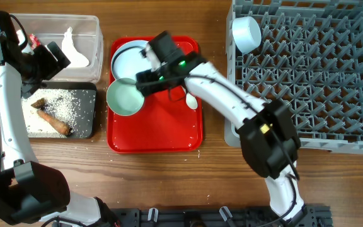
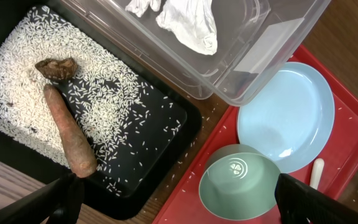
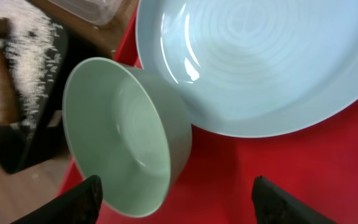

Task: Sort waste into correct bins and load items into the dishwasher rack
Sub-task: 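Grasp the light-green bowl on the red tray with the right gripper, then place the green bowl into the grey rack and release it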

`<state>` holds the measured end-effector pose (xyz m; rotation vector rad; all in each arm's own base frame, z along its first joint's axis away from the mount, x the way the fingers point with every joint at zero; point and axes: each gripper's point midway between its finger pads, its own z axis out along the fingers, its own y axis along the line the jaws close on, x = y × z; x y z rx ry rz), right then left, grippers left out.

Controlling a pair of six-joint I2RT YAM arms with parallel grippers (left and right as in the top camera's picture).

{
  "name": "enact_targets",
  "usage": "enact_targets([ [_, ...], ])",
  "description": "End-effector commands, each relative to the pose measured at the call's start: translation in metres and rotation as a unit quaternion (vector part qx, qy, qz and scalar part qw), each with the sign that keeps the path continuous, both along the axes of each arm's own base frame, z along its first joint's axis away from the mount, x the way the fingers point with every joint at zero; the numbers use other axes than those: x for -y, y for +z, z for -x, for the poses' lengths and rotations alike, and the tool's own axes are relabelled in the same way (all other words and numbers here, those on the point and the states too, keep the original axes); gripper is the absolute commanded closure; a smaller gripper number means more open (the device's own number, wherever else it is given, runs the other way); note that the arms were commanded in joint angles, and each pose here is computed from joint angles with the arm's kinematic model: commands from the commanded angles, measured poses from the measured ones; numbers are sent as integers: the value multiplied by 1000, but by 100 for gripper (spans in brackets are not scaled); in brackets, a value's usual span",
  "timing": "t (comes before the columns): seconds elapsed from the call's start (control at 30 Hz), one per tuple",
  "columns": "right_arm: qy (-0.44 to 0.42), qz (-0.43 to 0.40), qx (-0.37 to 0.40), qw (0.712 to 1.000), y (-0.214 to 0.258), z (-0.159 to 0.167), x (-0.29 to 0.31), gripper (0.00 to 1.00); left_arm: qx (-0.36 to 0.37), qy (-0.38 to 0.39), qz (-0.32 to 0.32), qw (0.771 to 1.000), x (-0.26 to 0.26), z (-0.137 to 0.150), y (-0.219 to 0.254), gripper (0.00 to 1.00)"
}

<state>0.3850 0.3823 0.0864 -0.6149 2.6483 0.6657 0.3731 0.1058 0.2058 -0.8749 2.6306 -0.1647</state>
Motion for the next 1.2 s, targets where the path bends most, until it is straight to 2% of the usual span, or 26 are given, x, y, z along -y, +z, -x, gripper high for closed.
enact_targets([
  [0.0, -45, 80, 51, 994, -19, -8, 8, 26, 7, 3, -4, 1000, -2, -1, 5, 0],
  [0.2, -59, 87, 35, 994, -49, -5, 0, 50, 7, 3, -4, 1000, -2, -1, 5, 0],
  [0.3, -59, 85, 36, 994, -48, -6, -1, 72, 7, 3, -4, 1000, -2, -1, 5, 0],
  [0.43, -62, 79, 39, 994, -42, -8, -3, 95, 7, 3, -4, 1000, -2, -1, 5, 0],
  [0.57, -66, 73, 50, 994, -22, -10, 0, 96, 7, 3, -4, 1000, -2, -1, 5, 0],
  [0.7, -120, 80, 107, 984, 44, -31, 41, 96, 7, 3, -4, 1000, -2, -1, 5, 0],
  [0.77, -202, 111, 175, 957, 102, -54, 99, 96, 7, 3, -4, 1000, -2, -1, 5, 0],
  [0.9, -345, 119, 244, 899, 193, -65, 203, 96, 7, 3, -4, 1000, -2, -1, 5, 0],
  [0.97, -415, 113, 272, 861, 237, -58, 260, 96, 7, 3, -4, 1000, -2, -1, 5, 0],
  [1.03, -482, 134, 305, 810, 275, -41, 318, 96, 7, 3, -4, 1000, -2, -1, 5, 0],
  [1.13, -537, 212, 335, 745, 296, -21, 370, 96, 7, 3, -4, 1000, -2, -1, 5, 0],
  [1.17, -532, 255, 338, 733, 293, -19, 377, 96, 7, 3, -4, 1000, -2, -1, 5, 0],
])
